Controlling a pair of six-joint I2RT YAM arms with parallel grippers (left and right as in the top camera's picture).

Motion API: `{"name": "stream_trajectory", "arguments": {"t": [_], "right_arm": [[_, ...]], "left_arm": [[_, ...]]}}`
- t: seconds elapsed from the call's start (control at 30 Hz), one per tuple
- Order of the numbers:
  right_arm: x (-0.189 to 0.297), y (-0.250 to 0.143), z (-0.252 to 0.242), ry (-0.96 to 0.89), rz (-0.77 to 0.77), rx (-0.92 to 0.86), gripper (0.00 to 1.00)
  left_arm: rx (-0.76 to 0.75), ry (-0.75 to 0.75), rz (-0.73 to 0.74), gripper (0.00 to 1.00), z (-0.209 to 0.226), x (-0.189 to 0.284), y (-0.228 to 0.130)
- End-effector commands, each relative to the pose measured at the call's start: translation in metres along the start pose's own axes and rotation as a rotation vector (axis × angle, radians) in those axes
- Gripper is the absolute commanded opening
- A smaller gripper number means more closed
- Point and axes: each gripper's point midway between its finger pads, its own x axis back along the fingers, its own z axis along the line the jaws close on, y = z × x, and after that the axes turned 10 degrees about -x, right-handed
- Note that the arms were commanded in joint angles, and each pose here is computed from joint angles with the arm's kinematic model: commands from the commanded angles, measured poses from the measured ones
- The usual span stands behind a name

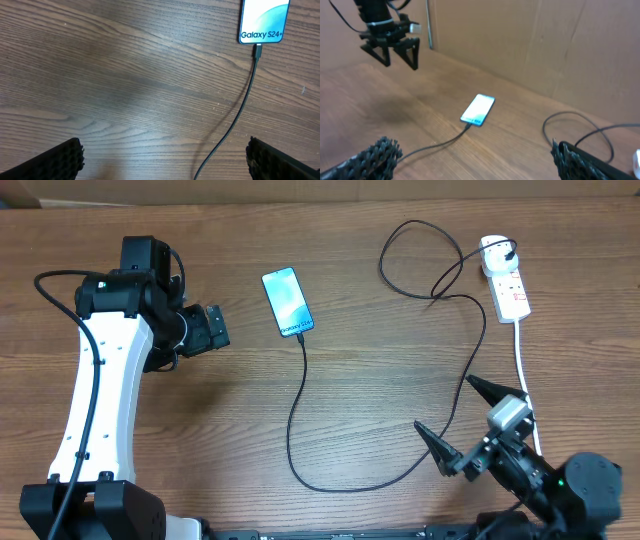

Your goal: Plug charger to phone and switch on socket

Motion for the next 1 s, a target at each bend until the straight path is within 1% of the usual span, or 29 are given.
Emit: {"name": "stream_trajectory", "arguments": {"t": [0.0,0.17,0.47,0.63,0.73,0.97], "right_arm": [[-0.009,-0.014,-0.007,-0.006,-0.023,0.022,1.00],[-0.017,-0.025,-0.014,-0.006,-0.086,0.068,1.00],[-0.016,-0.044,-0.021,-0.047,-0.134,0.088,1.00],[-0.014,-0.045,-0.024,-0.076,-0.164,0.105,1.00],[-0.012,-0.043,-0.029,-0.105,-0.182,0.055,1.00],[-0.010,-0.044,-0.034,-0.142,-0.197,0.054,1.00]], "left_arm": [[0.016,0.009,0.007,1.00,0.004,-0.002,-0.002],[0.016,0.009,0.007,1.00,0.004,-0.002,-0.002],[0.016,0.009,0.007,1.00,0.004,-0.001,-0.002],[0.016,0.009,0.007,1.00,0.004,-0.002,-0.002],[0.016,0.009,0.007,1.00,0.004,-0.002,-0.002],[0.016,0.009,0.007,0.99,0.004,-0.002,-0.002]]}}
